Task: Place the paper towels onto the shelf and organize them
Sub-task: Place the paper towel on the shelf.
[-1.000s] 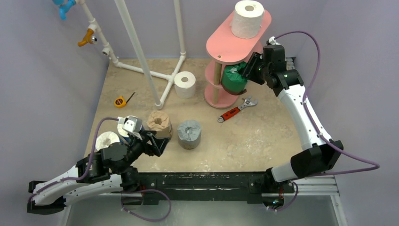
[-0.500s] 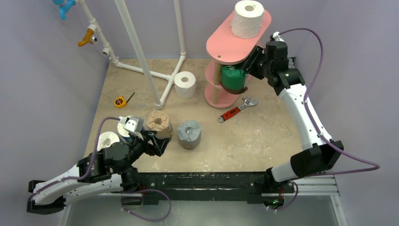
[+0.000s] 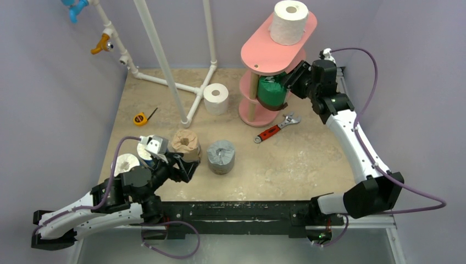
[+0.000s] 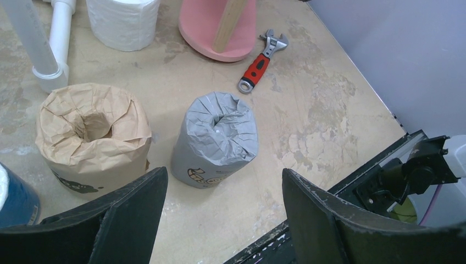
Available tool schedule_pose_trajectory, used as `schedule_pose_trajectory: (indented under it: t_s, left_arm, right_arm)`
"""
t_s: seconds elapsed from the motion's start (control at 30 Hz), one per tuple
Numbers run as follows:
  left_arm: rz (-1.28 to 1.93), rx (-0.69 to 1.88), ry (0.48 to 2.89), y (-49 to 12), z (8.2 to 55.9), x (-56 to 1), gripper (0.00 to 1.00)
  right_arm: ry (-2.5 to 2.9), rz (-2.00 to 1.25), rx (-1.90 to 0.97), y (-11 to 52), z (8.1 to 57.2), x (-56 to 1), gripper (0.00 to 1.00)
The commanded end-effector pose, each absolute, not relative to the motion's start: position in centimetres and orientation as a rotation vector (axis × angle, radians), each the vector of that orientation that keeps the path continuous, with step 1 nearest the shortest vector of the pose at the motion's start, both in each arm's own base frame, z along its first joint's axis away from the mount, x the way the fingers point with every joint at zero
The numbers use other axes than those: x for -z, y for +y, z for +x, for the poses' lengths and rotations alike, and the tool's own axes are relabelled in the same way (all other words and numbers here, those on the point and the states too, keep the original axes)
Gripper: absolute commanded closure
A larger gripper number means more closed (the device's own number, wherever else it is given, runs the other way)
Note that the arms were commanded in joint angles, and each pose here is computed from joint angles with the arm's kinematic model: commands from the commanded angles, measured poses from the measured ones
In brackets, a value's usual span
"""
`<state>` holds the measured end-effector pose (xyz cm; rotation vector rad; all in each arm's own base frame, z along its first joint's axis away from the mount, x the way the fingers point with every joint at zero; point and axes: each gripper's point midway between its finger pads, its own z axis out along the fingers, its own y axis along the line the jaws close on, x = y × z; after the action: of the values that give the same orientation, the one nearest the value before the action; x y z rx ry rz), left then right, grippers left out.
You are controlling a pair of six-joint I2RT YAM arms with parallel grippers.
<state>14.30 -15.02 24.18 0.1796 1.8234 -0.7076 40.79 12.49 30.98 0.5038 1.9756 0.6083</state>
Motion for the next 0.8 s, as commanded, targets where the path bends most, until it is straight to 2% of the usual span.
schedule_pose_trajectory:
  t_s: [0.0, 0.77]
  left_arm:
    - [0.148, 0.723, 1.807, -15.2, 14.5, -24.9, 0.25]
    - [0.140, 0.721, 1.809, -15.3, 14.6, -25.0, 0.25]
  right_arm:
    - [1.917, 0.527, -0.694, 13.3, 40.9, -31.7, 0.56]
    - [1.789, 0.589, -0.707, 11.8, 42.3, -33.9, 0.55]
